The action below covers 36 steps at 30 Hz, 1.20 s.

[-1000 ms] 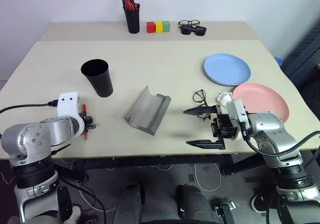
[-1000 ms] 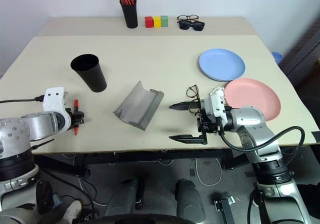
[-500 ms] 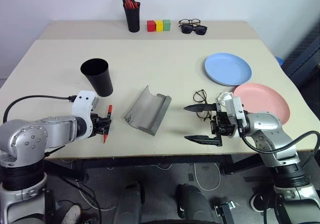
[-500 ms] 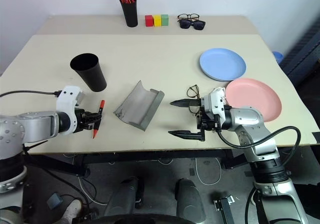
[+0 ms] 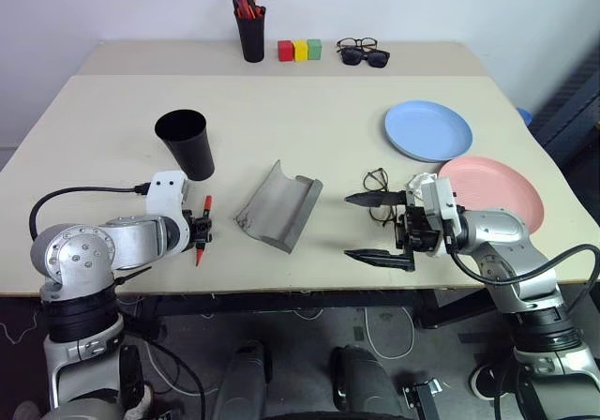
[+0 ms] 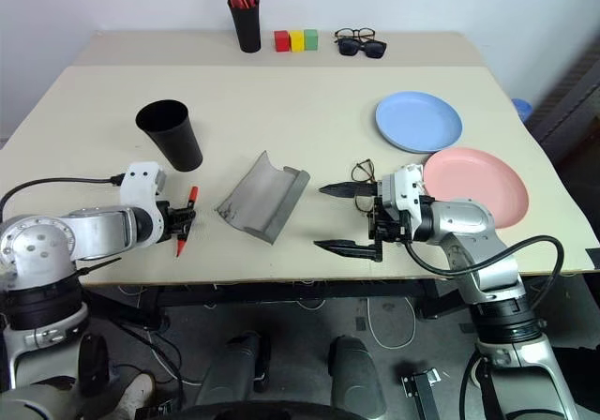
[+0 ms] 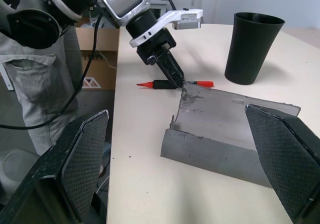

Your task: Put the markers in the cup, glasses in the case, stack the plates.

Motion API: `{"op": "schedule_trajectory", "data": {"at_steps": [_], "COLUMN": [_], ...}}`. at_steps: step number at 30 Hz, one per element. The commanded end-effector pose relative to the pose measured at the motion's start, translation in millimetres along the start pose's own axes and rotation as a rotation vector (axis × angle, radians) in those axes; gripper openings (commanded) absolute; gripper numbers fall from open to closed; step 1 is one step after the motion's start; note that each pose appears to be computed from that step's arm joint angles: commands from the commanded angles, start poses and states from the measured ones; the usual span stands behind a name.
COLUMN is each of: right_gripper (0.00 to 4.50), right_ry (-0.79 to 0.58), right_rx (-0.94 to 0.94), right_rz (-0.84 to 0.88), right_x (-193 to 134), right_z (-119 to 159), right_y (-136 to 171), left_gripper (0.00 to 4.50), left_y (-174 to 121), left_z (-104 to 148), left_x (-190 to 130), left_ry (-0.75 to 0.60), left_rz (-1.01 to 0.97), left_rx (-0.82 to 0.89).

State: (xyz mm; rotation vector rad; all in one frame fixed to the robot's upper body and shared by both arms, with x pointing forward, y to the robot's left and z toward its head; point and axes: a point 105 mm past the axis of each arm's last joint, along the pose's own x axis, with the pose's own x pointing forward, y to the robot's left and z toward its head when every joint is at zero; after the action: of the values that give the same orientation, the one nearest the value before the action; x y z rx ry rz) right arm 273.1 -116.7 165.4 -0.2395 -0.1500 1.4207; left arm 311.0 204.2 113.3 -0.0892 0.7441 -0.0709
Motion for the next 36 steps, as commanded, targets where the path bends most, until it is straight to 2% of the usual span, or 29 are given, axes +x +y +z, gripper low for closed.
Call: {"op": "schedule_trajectory", "data": {"at_steps": [1,8,11,13,18,20,24,29,36], "right_gripper": [4.5,4.5,4.5,4.5,4.5,4.5,4.5,4.5,4.5], "right_ry": [-0.02,-0.02,-0.025,-0.028,-0.033,-0.037,-0.045,-0.042,-0.043], "right_rx": [-0.064,-0.065,-0.065,-0.064,-0.066,-0.07,-0.076,-0.082,-0.088], "right_rz": [-0.012,-0.028,-0.041,-0.053,-0.071,-0.084,-0.098,-0.11,-0.121], "right_x": [-3.4,-4.8,-5.8,-5.8,-6.4,-6.0,-5.5,-6.5,-5.5], "right_z": [16.5,15.5,15.9,15.4,15.1,15.1,16.6,18.7,23.1], "right_y": [-4.7,-5.1,-6.1,-8.1,-12.2,-14.8,-17.1,-17.9,-19.6], "left_gripper": [0.1,0.01,0.01,0.01,0.01,0.01,0.01,0.01,0.01], "left_y": [1.4,-5.8,-20.9,-35.2,-44.8,-49.2,-39.1,-23.6,-8.3], "left_z": [-8.0,-1.9,8.8,27.4,81.7,121.2,159.3,178.0,180.2], "left_x": [3.5,-1.9,-17.1,-34.5,-59.8,-75.0,-79.8,-69.3,-58.6], "left_ry": [0.042,0.04,-0.013,-0.142,-0.505,-0.762,-1.002,-1.079,-1.096], "left_rz": [0.015,-0.026,-0.102,-0.154,-0.135,-0.068,0.117,0.254,0.351], "left_rx": [-0.012,0.053,0.202,0.351,0.579,0.625,0.627,0.542,0.493]}}
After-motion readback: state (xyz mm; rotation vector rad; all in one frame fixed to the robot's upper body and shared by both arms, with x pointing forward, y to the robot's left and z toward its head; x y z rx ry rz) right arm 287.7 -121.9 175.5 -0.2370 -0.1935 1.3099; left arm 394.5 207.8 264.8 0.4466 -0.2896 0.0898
